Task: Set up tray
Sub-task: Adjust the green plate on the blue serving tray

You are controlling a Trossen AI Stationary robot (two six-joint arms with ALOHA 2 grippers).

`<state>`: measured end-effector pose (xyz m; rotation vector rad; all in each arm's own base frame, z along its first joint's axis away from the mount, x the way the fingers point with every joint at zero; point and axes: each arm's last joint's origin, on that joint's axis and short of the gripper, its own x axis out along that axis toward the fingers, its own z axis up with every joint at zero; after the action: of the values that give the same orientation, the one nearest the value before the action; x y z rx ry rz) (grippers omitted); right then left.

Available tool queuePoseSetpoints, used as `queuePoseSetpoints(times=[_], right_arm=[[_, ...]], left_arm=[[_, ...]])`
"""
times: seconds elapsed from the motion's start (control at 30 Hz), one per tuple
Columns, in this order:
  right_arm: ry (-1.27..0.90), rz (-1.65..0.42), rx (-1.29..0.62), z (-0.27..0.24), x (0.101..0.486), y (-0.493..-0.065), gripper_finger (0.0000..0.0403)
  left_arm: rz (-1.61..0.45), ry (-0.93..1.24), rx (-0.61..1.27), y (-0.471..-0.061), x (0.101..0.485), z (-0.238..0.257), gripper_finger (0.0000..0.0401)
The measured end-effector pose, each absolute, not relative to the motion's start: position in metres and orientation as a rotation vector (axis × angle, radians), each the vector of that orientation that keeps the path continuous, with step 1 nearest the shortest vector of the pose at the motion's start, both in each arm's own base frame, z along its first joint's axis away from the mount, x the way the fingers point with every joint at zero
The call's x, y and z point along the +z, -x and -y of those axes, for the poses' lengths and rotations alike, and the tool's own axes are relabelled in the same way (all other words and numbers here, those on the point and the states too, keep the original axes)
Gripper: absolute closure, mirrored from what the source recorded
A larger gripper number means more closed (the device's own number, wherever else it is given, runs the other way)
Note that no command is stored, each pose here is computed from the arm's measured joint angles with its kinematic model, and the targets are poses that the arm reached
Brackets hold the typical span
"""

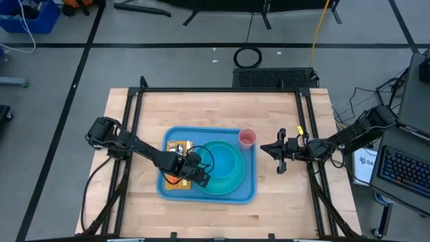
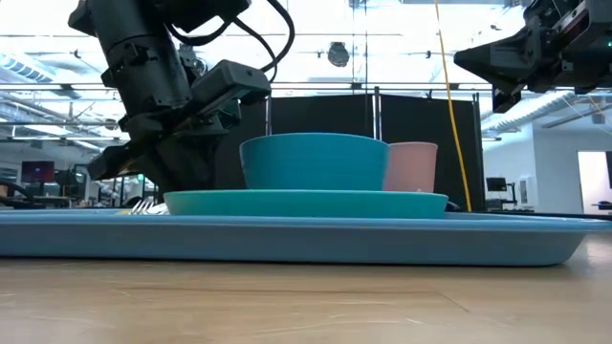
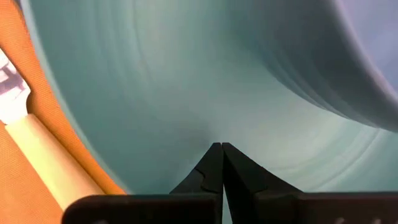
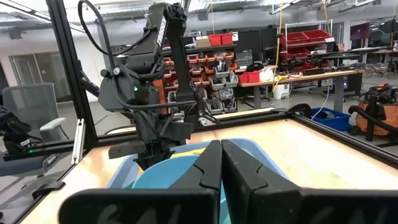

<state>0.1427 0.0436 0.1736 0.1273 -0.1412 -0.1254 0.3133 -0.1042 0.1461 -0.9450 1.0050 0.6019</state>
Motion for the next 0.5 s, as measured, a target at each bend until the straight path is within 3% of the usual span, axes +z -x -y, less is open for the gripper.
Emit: queuePoseSetpoints(times=[0.5], right_arm=[[-0.127, 0.141, -0.125, -0.0436, 0.1736, -0.1427, 0.0403]], left_arm=[[-1.008, 0.948, 0.598, -0.3110, 0.1461, 0.1104, 0.0394]])
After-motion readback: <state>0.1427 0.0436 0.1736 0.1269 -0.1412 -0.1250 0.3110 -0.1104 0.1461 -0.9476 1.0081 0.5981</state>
